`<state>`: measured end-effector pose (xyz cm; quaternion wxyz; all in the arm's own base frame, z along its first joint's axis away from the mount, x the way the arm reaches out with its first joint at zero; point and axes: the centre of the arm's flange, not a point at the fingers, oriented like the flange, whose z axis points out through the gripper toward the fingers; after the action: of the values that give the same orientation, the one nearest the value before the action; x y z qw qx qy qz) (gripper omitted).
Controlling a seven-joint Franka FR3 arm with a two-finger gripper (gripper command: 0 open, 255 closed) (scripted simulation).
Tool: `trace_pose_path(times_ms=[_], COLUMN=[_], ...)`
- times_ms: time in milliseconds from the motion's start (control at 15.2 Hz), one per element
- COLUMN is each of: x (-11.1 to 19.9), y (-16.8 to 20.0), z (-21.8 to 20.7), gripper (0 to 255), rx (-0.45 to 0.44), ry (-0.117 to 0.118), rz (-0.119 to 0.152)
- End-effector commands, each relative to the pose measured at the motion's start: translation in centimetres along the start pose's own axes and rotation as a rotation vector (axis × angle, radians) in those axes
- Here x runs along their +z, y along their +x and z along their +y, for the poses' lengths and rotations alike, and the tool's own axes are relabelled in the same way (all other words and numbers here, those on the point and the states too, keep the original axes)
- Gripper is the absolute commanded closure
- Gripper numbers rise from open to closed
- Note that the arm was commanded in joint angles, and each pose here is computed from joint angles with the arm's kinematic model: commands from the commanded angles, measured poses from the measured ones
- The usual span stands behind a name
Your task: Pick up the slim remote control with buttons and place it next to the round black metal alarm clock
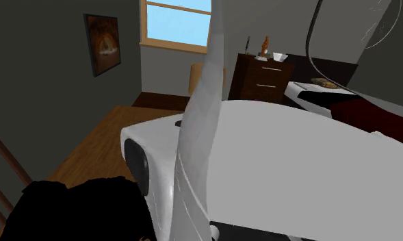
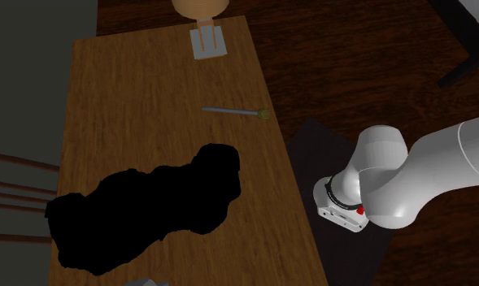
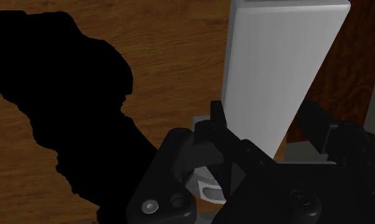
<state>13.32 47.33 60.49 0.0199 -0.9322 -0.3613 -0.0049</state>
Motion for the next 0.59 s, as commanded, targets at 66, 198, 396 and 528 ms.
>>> trace_pose_path(times_ms=[66,198,396,528], x=[0.5,1.6,3.2,4.2], y=[0.3,0.3,0.2,0.2], z=[-2.0,-1.9,-1.9,-1.9], gripper=[255,255,255,255], rx=[0.002,0.002,0.002,0.002], ry=[0.001,0.001,0.001,0.001], rz=[0.000,0.000,0.000,0.000])
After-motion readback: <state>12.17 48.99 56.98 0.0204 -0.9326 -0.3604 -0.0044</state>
